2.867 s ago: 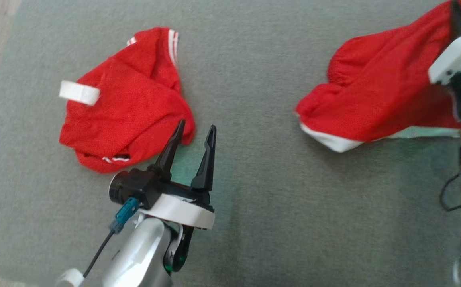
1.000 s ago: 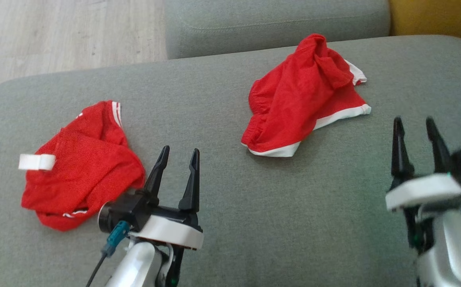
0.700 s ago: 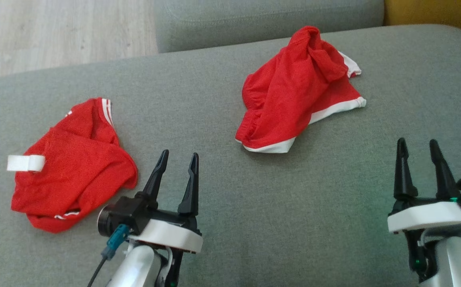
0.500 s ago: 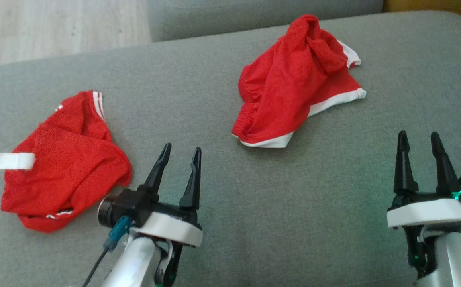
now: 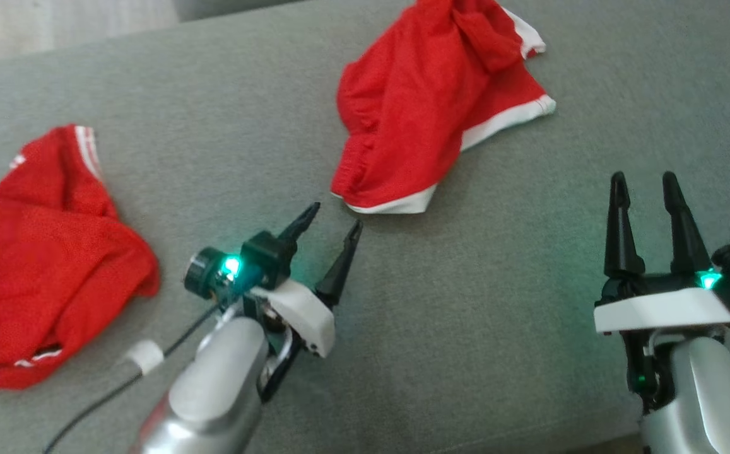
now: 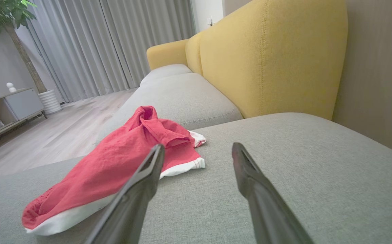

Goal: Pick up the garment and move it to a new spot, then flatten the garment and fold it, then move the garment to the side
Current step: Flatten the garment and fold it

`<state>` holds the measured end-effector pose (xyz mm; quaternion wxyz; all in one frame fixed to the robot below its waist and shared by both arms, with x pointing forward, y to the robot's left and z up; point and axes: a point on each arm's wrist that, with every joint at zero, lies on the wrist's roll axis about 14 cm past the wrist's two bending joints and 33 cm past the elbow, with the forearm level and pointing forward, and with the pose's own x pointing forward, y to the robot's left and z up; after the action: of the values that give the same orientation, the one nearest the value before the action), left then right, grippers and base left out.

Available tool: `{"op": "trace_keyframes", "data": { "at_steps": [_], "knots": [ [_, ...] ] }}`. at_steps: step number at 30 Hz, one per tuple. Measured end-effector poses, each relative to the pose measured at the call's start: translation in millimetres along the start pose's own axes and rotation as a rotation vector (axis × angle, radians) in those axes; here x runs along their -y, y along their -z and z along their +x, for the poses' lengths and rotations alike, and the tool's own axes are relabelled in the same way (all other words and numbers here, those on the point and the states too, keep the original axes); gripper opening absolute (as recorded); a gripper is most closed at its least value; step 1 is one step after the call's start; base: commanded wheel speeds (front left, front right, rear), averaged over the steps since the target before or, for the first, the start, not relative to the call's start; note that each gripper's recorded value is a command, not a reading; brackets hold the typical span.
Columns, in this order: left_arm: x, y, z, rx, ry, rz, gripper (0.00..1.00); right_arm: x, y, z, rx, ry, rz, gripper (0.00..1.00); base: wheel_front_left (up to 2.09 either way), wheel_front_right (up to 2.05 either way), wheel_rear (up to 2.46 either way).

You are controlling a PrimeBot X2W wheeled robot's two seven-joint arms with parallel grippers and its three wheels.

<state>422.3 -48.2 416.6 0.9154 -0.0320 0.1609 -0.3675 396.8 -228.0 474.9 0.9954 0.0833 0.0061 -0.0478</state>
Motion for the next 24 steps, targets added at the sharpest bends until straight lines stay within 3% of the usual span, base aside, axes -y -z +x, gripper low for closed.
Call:
{"op": "trace_keyframes", "data": {
  "at_steps": [11,24],
  "knots": [
    [-18,21,33,-0.103,0.035,0.081,1.0,20,11,-4,-0.032,0.058,-0.01,1.0,0.0,0.0,0.0],
    [-10,1,49,-0.001,0.083,0.103,1.0,21,12,0,-0.028,0.061,-0.015,1.0,0.0,0.0,0.0]
  ]
}}
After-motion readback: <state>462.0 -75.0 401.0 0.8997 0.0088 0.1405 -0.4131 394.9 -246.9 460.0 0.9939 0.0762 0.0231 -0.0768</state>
